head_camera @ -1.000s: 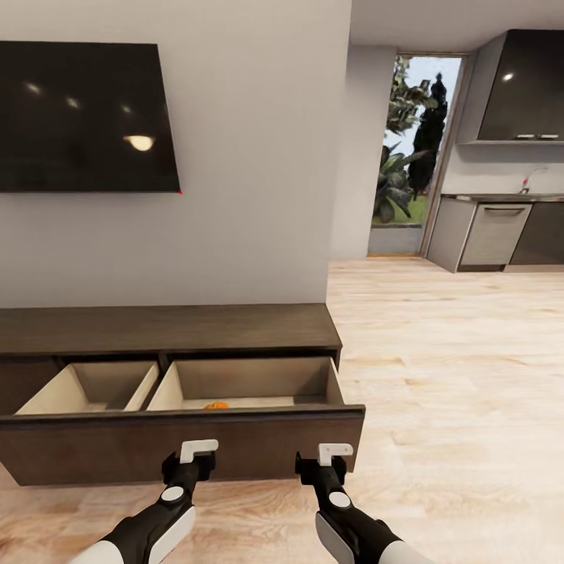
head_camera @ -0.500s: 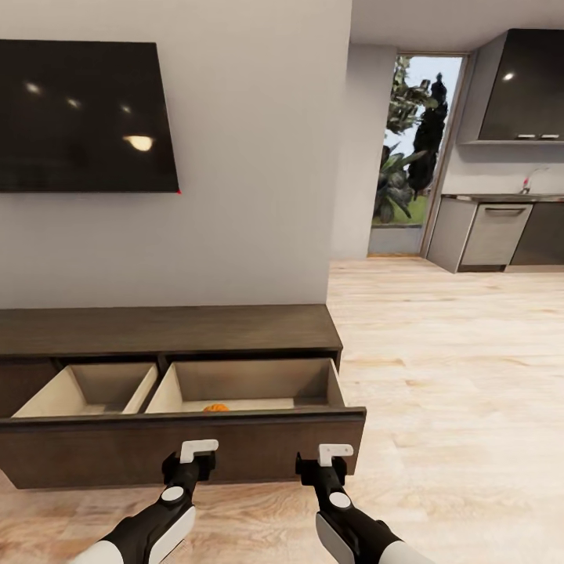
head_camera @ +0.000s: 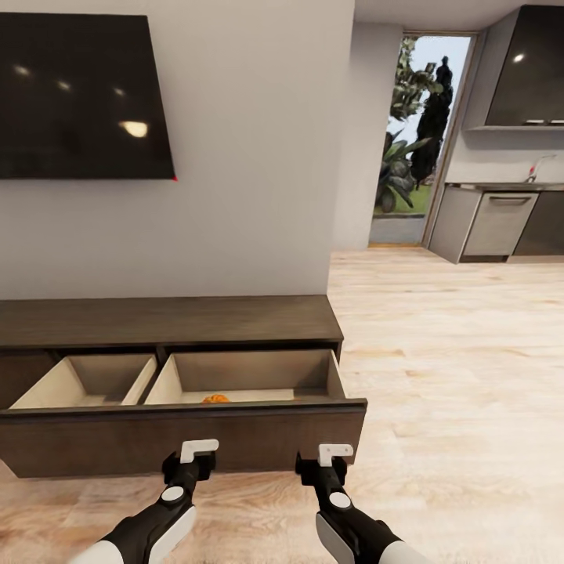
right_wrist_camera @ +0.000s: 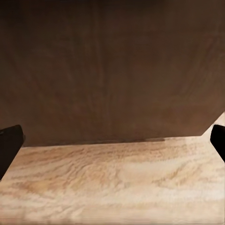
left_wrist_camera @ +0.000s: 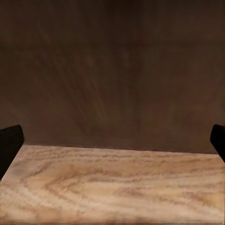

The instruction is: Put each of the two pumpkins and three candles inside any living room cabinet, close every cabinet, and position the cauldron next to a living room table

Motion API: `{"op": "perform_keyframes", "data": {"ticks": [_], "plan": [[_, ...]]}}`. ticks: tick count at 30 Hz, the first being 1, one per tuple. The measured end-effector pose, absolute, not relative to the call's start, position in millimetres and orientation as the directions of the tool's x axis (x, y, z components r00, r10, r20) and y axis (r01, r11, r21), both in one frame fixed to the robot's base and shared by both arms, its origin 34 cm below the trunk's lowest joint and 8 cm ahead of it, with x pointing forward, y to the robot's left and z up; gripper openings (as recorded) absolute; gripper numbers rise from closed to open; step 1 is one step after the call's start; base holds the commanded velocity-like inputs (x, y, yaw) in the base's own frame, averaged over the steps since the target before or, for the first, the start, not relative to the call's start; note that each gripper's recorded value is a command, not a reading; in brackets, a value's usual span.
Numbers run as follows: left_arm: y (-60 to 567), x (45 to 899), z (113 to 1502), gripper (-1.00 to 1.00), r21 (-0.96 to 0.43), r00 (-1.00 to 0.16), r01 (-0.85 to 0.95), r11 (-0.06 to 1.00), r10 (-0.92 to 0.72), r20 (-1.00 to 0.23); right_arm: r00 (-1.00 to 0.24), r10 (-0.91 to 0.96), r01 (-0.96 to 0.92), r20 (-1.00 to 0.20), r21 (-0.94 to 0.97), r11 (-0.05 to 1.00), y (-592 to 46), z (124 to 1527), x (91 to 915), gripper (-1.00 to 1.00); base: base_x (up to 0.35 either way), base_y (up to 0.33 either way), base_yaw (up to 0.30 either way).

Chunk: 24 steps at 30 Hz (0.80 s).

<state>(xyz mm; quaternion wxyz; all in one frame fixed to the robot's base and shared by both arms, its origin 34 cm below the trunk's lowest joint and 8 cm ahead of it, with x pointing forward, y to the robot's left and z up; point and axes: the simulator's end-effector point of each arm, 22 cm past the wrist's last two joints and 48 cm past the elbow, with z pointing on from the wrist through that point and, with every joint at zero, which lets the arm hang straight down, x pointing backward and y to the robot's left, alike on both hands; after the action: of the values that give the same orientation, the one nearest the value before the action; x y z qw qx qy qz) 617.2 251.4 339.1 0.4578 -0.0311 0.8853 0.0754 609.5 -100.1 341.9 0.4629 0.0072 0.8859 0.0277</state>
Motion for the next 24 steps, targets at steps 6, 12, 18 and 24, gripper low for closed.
{"op": "perform_keyframes", "data": {"ticks": [6, 12, 18, 24], "plan": [[251, 614, 328, 1.0, 0.109, -0.595, -0.12, 0.987, 0.016, -0.803, -0.573, 0.045, -0.008, -0.818, 0.061, 0.998, -100, 334, 608, 1.0, 0.0, 0.0, 0.0], [251, 614, 328, 1.0, 0.109, -0.595, -0.121, 0.987, 0.016, -0.804, -0.56, 0.051, -0.004, -0.827, 0.065, 0.998, -101, 337, 610, 1.0, 0.0, 0.0, 0.0], [252, 614, 328, 1.0, 0.109, -0.594, -0.122, 0.987, 0.015, -0.804, -0.554, 0.054, -0.003, -0.831, 0.067, 0.998, -101, 338, 611, 1.0, 0.0, 0.0, 0.0], [251, 614, 328, 1.0, 0.109, -0.595, -0.12, 0.987, 0.016, -0.804, -0.5, 0.072, 0.002, -0.863, 0.082, 0.997, -101, 350, 618, 1.0, 0.0, 0.0, 0.0]]}}
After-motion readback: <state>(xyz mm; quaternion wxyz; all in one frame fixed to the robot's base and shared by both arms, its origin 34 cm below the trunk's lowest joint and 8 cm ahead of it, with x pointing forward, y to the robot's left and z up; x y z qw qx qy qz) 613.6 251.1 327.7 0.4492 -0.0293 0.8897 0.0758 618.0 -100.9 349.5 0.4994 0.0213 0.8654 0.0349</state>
